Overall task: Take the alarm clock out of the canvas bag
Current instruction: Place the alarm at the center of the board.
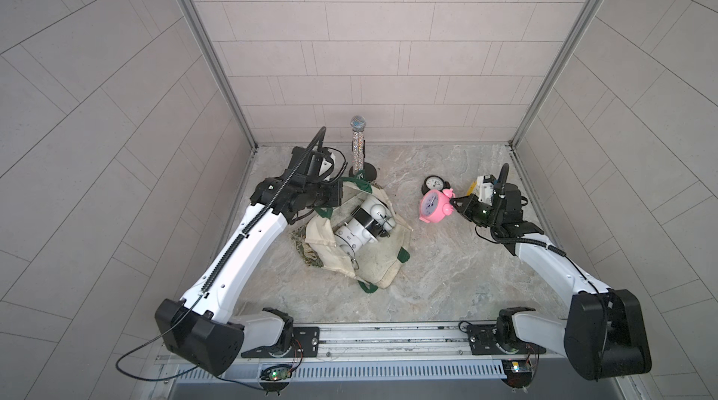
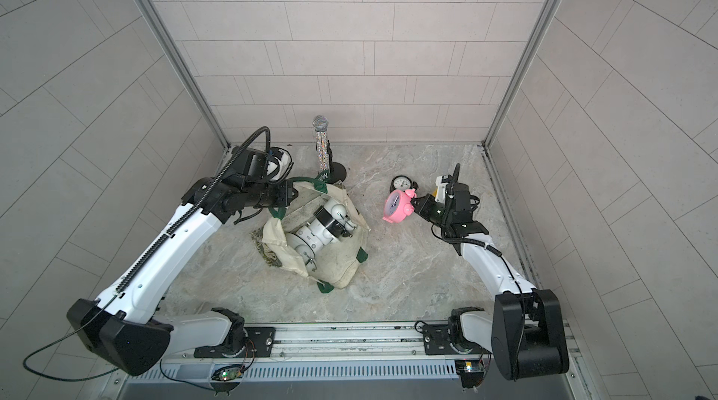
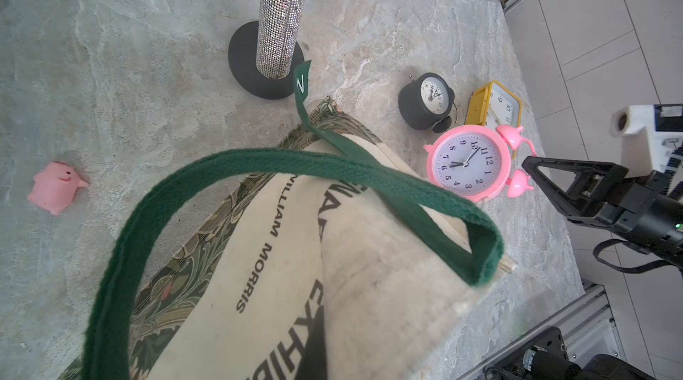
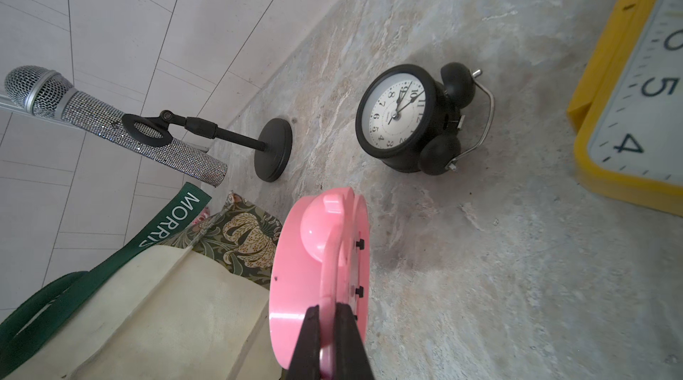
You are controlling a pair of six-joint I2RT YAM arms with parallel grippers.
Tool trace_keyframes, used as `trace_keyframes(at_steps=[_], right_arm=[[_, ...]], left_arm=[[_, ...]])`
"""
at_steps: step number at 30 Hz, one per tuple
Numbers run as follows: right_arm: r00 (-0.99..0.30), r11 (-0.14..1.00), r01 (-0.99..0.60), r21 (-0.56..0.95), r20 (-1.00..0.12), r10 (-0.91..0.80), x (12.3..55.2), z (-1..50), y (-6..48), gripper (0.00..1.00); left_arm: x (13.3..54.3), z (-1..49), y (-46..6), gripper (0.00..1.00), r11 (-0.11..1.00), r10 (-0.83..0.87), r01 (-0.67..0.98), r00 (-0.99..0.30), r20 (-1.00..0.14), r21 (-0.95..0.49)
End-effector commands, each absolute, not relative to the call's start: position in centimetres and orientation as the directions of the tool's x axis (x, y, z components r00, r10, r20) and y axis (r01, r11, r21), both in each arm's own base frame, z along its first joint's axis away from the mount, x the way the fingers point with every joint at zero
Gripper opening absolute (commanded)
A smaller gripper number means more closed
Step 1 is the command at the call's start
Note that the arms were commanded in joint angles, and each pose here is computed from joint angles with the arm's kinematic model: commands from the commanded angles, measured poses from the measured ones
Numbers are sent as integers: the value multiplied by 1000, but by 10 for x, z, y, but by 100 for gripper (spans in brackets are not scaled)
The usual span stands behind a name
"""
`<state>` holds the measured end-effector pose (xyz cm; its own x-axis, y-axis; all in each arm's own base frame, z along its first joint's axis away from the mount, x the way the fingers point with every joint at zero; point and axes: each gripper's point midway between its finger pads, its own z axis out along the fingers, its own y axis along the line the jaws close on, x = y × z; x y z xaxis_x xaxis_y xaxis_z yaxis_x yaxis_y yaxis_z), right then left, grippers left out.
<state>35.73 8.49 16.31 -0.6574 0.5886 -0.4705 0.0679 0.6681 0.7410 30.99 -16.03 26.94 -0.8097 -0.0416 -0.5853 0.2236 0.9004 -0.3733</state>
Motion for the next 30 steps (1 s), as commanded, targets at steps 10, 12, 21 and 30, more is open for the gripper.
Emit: trace_keyframes(at_steps=[10,12,21,30], right_arm=[[-629,589,64,805,-426,650,370,154,80,0],[-627,592,80,802,-421,656,369,148,77,0],[-624,586,170,792,-374,686,368,122,62,0],[-609,605,275,748,-351,711,365,92,43,0]], left_arm=[[320,304,-171,0,857,-91,286,-736,-671,-430],[320,304,-171,0,856,-93,285,-735,-671,-431],[320,302,-172,0,854,-95,283,-741,-665,-437],[321,301,-173,0,852,-97,281,-744,-661,-442]])
